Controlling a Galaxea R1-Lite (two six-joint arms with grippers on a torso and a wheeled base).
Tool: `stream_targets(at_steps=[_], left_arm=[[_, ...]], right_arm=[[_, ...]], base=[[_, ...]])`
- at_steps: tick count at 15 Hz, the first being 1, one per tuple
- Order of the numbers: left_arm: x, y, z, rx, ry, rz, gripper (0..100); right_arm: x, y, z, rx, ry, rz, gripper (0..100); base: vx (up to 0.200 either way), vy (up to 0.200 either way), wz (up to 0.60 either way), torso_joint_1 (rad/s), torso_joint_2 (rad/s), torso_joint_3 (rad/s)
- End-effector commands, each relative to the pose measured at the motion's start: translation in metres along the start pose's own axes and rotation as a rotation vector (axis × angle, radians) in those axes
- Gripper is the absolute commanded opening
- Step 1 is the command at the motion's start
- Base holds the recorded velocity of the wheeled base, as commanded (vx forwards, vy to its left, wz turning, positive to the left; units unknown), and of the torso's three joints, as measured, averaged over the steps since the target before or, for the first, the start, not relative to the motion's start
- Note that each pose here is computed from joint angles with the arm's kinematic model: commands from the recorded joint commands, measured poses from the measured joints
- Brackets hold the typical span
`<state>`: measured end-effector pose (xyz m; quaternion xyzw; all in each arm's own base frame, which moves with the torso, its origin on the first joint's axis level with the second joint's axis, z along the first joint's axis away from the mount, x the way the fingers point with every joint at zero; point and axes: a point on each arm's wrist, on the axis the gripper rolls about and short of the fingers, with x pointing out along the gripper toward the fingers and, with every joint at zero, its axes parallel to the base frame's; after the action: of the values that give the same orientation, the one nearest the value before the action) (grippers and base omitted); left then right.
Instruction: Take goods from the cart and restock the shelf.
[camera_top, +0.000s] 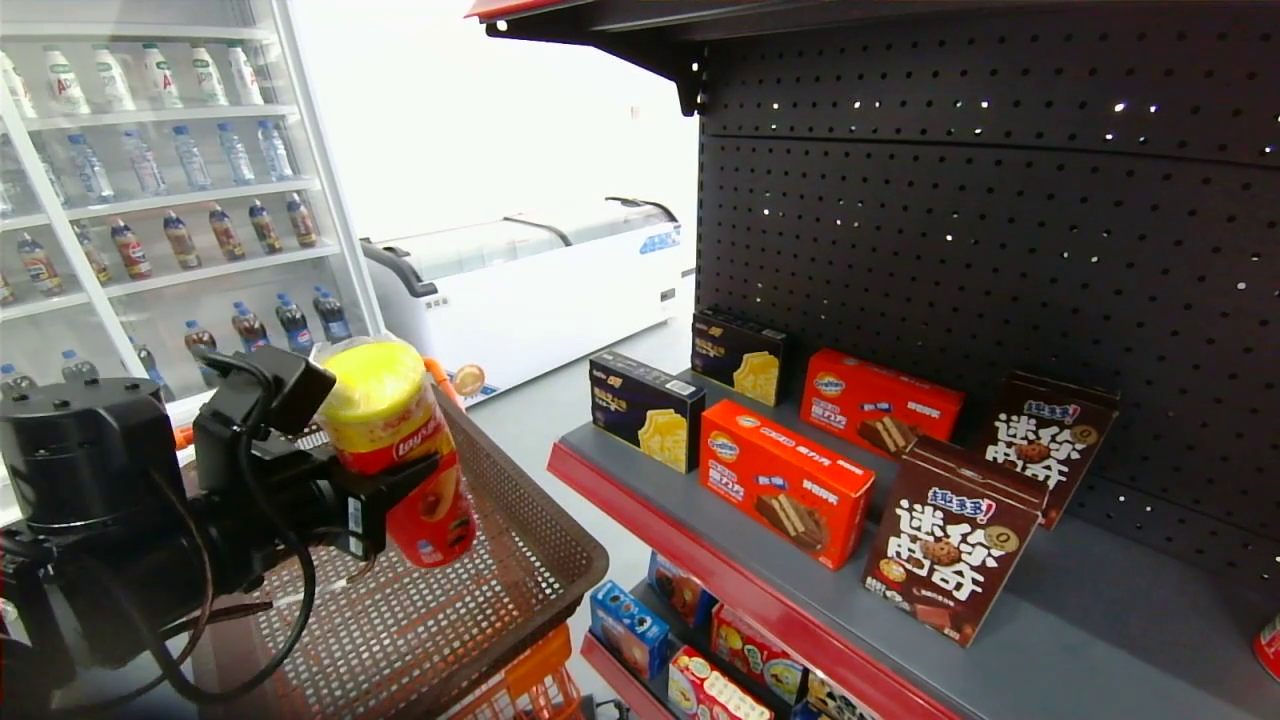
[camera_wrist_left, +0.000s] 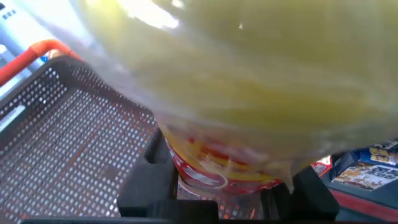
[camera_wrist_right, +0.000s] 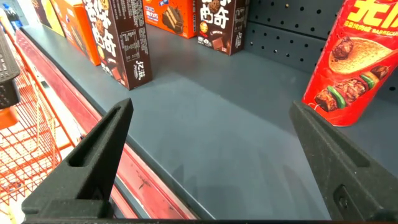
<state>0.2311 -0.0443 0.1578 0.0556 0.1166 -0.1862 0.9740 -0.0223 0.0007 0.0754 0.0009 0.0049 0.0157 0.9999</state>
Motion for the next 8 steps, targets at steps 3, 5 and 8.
stream_targets(at_steps=[3, 5, 8], left_arm=[[0.003, -0.014, 0.008, 0.024, -0.032, -0.081, 0], [0.003, -0.017, 0.010, 0.029, -0.049, -0.187, 0], [0.000, -0.019, 0.017, 0.051, -0.085, -0.239, 0]], right_arm=[[0.000, 0.000, 0.000, 0.000, 0.001, 0.001, 100], [0.000, 0.000, 0.000, 0.000, 0.001, 0.001, 100], [0.000, 0.000, 0.000, 0.000, 0.001, 0.001, 100]], base=[[0.000, 0.000, 0.00, 0.000, 0.00, 0.000], [0.000, 0.000, 0.00, 0.000, 0.00, 0.000], [0.000, 0.000, 0.00, 0.000, 0.00, 0.000]])
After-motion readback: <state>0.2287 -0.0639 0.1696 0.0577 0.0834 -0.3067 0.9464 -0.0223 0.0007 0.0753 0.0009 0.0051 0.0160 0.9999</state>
